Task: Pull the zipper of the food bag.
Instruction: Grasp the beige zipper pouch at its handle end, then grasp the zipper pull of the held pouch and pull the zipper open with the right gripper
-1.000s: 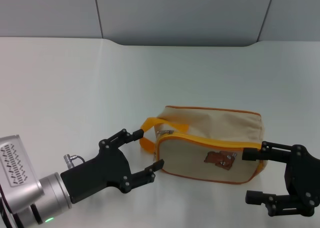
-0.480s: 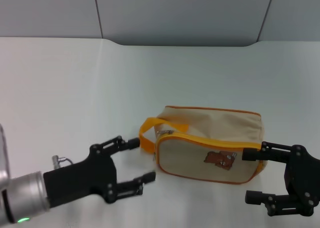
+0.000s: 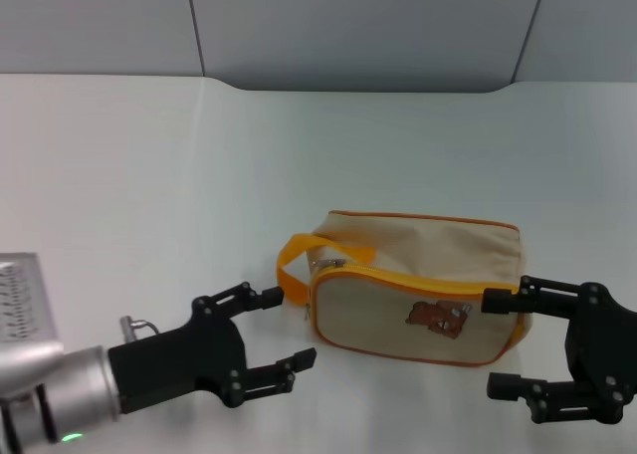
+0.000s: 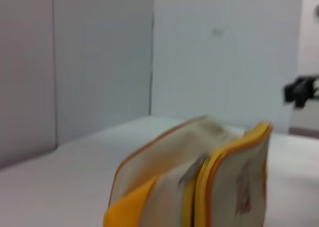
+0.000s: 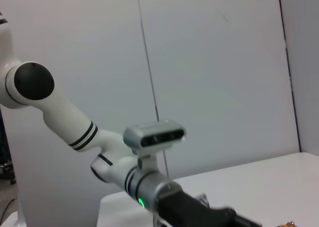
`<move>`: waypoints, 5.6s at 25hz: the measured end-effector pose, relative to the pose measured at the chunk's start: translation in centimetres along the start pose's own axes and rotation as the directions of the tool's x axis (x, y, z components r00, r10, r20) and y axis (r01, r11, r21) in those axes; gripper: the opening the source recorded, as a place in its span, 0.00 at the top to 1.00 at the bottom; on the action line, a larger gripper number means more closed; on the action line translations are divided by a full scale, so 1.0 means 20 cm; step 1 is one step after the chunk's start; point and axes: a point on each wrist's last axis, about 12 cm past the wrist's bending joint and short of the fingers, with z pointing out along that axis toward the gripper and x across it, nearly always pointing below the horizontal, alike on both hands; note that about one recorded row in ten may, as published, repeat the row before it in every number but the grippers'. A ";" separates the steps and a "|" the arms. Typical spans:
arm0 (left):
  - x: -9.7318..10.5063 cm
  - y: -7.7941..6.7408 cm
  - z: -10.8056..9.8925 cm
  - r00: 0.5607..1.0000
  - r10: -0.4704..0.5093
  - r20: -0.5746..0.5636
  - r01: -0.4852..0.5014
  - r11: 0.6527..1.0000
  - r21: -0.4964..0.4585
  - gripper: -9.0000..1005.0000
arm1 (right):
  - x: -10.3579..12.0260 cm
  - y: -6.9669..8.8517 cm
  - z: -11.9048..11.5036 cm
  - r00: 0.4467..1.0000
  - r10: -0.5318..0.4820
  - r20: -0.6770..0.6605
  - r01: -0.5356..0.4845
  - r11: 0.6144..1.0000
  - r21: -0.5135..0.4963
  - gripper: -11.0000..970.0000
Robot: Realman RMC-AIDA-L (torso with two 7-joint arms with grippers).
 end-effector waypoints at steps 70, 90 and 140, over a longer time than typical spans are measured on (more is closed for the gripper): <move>-0.28 0.16 0.07 0.885 0.403 0.235 -0.377 0.914 -0.148 0.93 | 0.09 0.00 -0.07 0.911 -0.294 0.289 0.059 0.788 0.612 0.17; -0.33 0.17 0.04 0.841 0.469 0.270 -0.448 0.883 -0.138 0.93 | 0.22 0.04 0.43 0.662 -0.722 -0.202 0.652 0.421 0.631 0.17; -0.33 0.15 0.05 0.841 0.459 0.286 -0.443 0.888 -0.123 0.94 | 0.18 0.02 0.64 0.615 -0.766 -0.186 0.714 0.442 0.542 0.88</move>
